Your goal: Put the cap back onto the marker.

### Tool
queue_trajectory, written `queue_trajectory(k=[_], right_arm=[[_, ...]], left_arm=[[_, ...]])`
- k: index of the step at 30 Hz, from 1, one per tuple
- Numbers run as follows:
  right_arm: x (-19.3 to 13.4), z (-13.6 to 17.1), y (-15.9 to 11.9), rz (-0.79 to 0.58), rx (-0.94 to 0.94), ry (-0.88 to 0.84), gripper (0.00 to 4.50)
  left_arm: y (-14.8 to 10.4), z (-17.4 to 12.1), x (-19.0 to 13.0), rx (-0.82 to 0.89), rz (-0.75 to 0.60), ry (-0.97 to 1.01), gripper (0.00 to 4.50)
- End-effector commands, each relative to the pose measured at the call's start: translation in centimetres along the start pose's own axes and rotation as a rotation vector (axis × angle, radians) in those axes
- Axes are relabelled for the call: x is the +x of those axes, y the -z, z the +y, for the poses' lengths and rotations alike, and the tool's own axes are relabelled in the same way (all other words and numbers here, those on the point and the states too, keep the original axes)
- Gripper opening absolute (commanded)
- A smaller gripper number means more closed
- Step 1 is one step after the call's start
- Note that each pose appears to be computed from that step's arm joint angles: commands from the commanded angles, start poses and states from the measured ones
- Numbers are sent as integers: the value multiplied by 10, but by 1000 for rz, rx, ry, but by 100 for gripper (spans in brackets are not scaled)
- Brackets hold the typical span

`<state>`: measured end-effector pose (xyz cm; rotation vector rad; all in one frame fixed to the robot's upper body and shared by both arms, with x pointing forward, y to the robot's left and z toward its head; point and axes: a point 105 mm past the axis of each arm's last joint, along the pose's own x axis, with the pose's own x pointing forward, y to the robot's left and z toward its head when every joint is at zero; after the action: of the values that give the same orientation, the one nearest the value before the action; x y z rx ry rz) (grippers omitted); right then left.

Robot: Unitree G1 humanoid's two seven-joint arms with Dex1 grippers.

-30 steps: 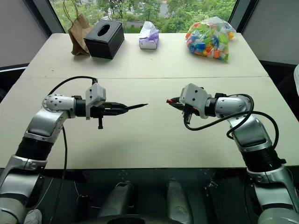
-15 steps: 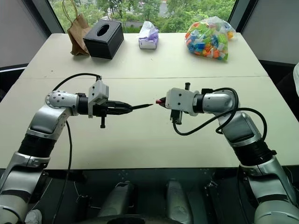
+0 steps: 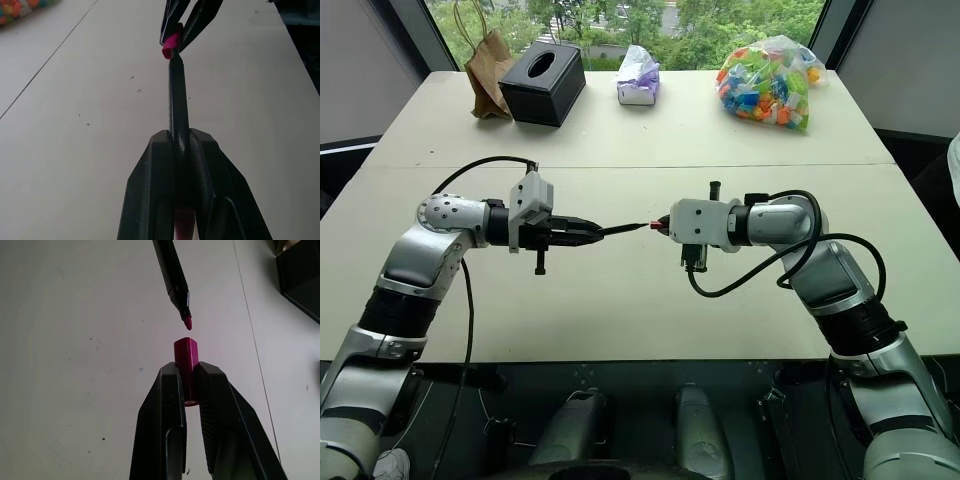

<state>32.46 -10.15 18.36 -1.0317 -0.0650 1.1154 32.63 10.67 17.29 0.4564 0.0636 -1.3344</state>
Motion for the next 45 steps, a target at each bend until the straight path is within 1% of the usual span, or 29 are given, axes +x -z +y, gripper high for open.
queue_trajectory(k=[1, 9, 22, 33, 45], right_arm=[[-9, -13, -12, -15, -66, 40, 3], [-14, -16, -14, -15, -66, 44, 3], [-17, -13, -19, -33, -46, 14, 3], [-13, -10, -25, -58, -44, -6, 3], [-2, -8, -32, -86, -53, -47, 3]], left_arm=[[-13, 1, -2, 50, -21, 3, 0], [-11, 1, 1, 55, -16, 9, 0], [-11, 2, 1, 65, -13, 9, 0], [-12, 0, 1, 67, -15, 9, 0], [-14, -4, 3, 65, -24, 16, 0]])
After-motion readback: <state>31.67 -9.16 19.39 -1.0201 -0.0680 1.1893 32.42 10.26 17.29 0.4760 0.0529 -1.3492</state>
